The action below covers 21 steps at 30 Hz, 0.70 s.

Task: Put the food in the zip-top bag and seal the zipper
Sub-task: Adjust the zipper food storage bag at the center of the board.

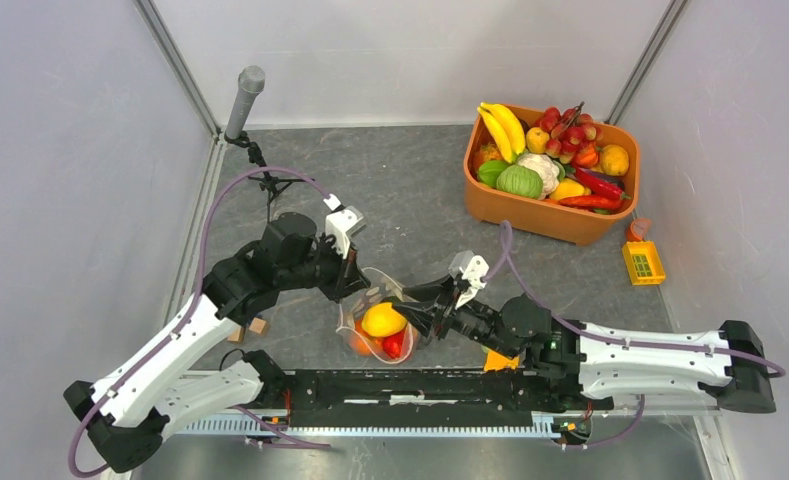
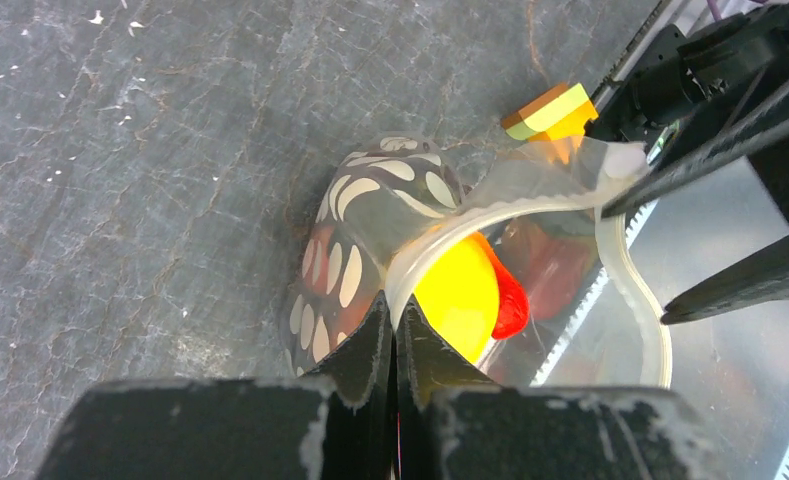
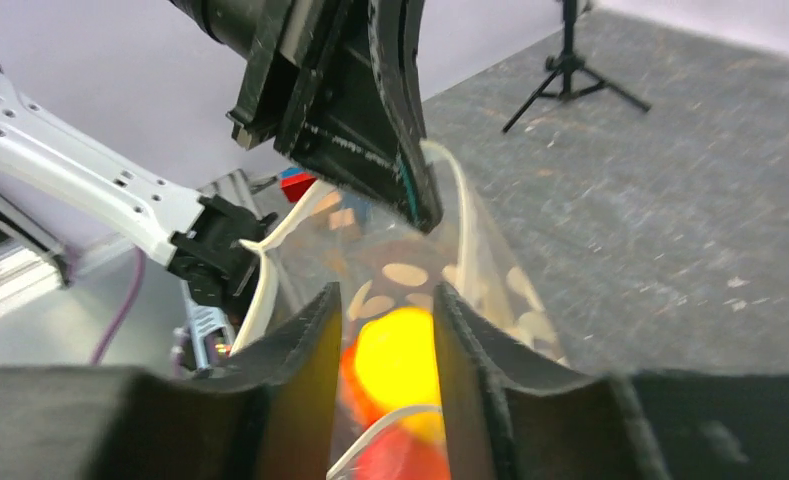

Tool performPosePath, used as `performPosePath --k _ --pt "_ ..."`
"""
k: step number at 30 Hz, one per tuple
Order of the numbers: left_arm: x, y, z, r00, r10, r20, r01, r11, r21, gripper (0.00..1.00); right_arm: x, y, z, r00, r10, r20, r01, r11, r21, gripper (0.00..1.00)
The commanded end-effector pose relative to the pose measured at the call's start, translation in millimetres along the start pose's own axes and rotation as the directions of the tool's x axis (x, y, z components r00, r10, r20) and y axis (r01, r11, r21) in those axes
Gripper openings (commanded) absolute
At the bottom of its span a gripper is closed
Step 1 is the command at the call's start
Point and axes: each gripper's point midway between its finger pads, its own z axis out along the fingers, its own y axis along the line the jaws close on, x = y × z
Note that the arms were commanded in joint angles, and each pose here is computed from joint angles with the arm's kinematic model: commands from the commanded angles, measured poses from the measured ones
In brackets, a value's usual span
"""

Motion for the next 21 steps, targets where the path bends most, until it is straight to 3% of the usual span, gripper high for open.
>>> performPosePath --k 1,3,6,10,13,16,19,21 --pt "-16.5 -8.2 2.9 0.995 0.086 0.044 -0.088 0.994 0.058 0.02 -31.0 -9.1 -7.3 0.987 -0.159 0.030 0.157 0.987 0.042 0.49" --pt "-17.6 0.2 7.8 0.995 0.093 0.048 -0.094 0.995 0.019 0.02 -39.9 -17.5 -16.2 0.976 -0.213 0.051 0.209 0.975 0.070 0.60" --pt "-22.3 4.2 10.1 0.992 0.109 0.056 -0.109 0.994 -0.002 0.02 -56.9 -36.5 -30.9 0.942 -0.329 0.061 0.318 0.937 0.146 0.66" --pt "-36.6 1.3 0.7 0.987 0.145 0.064 -0.145 0.989 -0.009 0.02 -71.1 -96.6 -44.7 0.905 -0.423 -0.053 0.410 0.831 0.375 0.66" --pt "-39.4 6.4 0.6 0.986 0.147 0.075 -0.144 0.989 -0.041 0.02 -72.6 -153.7 -52.9 0.926 -0.364 -0.102 0.366 0.797 0.480 0.64" --pt "-38.3 12.5 6.4 0.988 0.131 0.077 -0.126 0.990 -0.067 0.02 -56.8 -198.2 -54.5 0.952 -0.265 -0.152 0.305 0.845 0.440 0.66" --pt "-36.8 19.5 11.1 0.990 0.120 0.074 -0.113 0.989 -0.098 0.02 -45.9 -205.7 -54.3 0.967 -0.216 -0.136 0.250 0.906 0.342 0.71" --pt "-37.8 22.5 12.8 0.990 0.112 0.082 -0.102 0.988 -0.113 0.02 -43.1 -195.2 -55.0 0.964 -0.252 -0.086 0.266 0.921 0.286 0.73"
